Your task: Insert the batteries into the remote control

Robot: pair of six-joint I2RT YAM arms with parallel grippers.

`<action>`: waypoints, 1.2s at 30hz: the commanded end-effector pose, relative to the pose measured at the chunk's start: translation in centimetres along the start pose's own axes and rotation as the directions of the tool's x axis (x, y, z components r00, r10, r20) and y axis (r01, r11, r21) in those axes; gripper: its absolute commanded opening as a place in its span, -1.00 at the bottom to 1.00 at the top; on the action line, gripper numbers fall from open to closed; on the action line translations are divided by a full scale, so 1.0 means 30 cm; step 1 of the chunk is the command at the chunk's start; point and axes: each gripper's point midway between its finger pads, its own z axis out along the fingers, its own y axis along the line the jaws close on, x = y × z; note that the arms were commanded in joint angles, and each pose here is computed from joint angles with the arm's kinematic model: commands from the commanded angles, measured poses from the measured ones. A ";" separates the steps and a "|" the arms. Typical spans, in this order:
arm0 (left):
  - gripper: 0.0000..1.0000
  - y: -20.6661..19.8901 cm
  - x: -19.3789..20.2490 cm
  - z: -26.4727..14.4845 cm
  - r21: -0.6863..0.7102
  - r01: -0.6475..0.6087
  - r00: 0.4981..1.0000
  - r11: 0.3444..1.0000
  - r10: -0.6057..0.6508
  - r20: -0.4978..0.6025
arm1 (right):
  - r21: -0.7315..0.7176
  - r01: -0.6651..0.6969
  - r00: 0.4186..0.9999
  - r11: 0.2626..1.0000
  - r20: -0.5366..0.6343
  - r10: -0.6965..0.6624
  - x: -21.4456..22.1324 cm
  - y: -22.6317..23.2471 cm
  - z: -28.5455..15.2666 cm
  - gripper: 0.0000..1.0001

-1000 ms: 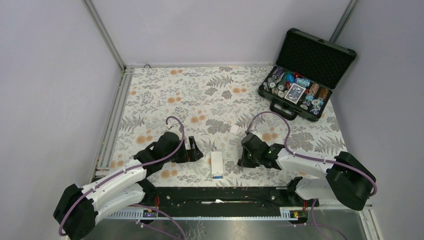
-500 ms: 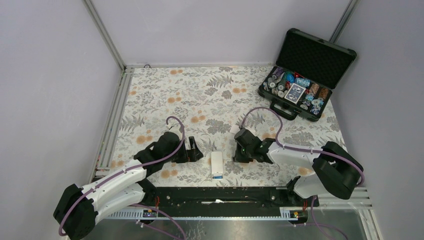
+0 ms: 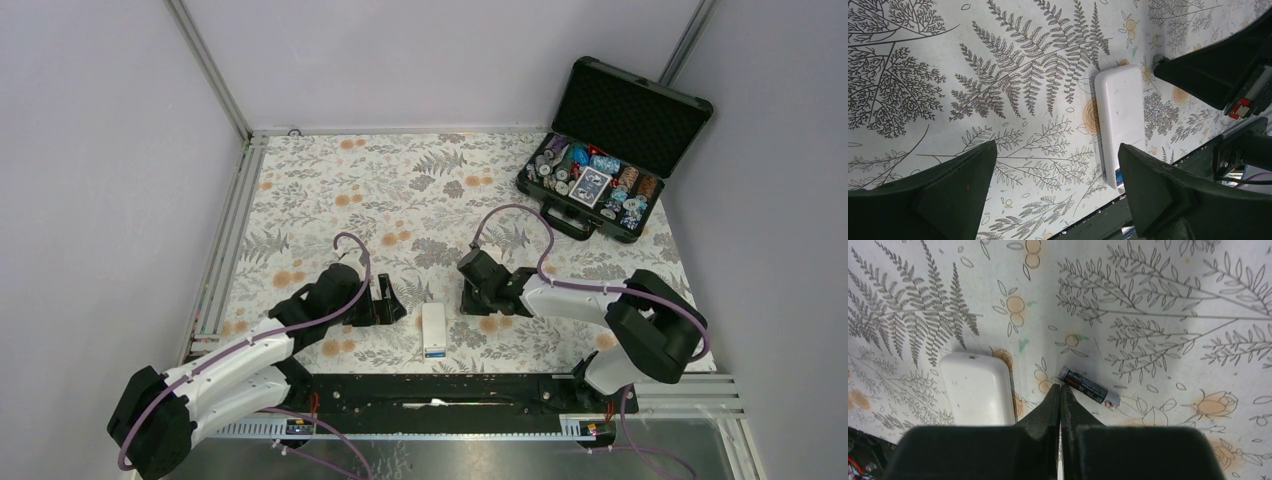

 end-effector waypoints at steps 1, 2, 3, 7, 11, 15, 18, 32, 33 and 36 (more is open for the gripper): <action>0.98 -0.015 -0.024 0.005 0.019 -0.018 1.000 1.000 0.017 0.020 | 0.089 0.041 0.997 0.995 0.060 -0.046 -0.054 -0.030 0.018 -0.97; 0.98 -0.012 -0.023 0.006 0.015 -0.018 1.000 1.000 0.018 0.019 | 0.093 0.044 0.996 0.995 0.067 -0.050 -0.064 -0.027 0.021 -0.96; 0.98 -0.012 -0.023 0.005 0.014 -0.019 1.000 1.000 0.019 0.019 | 0.096 0.048 0.996 0.994 0.070 -0.055 -0.070 -0.025 0.024 -0.96; 0.98 -0.005 -0.022 0.004 0.006 -0.020 1.000 1.000 0.020 0.021 | 0.111 0.054 0.995 0.992 0.078 -0.063 -0.089 -0.024 0.034 -0.96; 0.98 -0.002 -0.019 0.005 0.005 -0.019 1.000 1.000 0.019 0.022 | 0.113 0.053 0.993 0.992 0.095 -0.064 -0.112 -0.018 0.033 -0.95; 0.98 -0.003 -0.017 0.007 0.007 -0.020 1.000 1.000 0.020 0.019 | 0.025 0.052 0.995 0.998 0.088 -0.054 -0.125 0.052 -0.007 -0.90; 0.98 -0.004 -0.017 0.008 0.010 -0.019 1.000 1.000 0.019 0.018 | -0.017 0.055 0.991 0.998 0.124 -0.053 -0.152 0.079 -0.055 -0.76; 0.98 -0.022 -0.006 0.020 0.038 -0.010 1.000 0.999 0.010 -0.003 | 0.074 0.224 0.971 0.972 0.075 -0.229 -0.112 -0.032 -0.156 -0.31; 0.98 -0.024 -0.005 0.019 0.042 -0.008 1.000 0.999 0.008 -0.006 | 0.080 0.233 0.969 0.969 0.064 -0.238 -0.106 -0.039 -0.154 -0.30; 0.98 -0.034 -0.003 0.019 0.057 0.001 1.000 0.998 0.000 -0.009 | 0.093 0.260 0.963 0.961 0.040 -0.265 -0.092 -0.056 -0.144 -0.27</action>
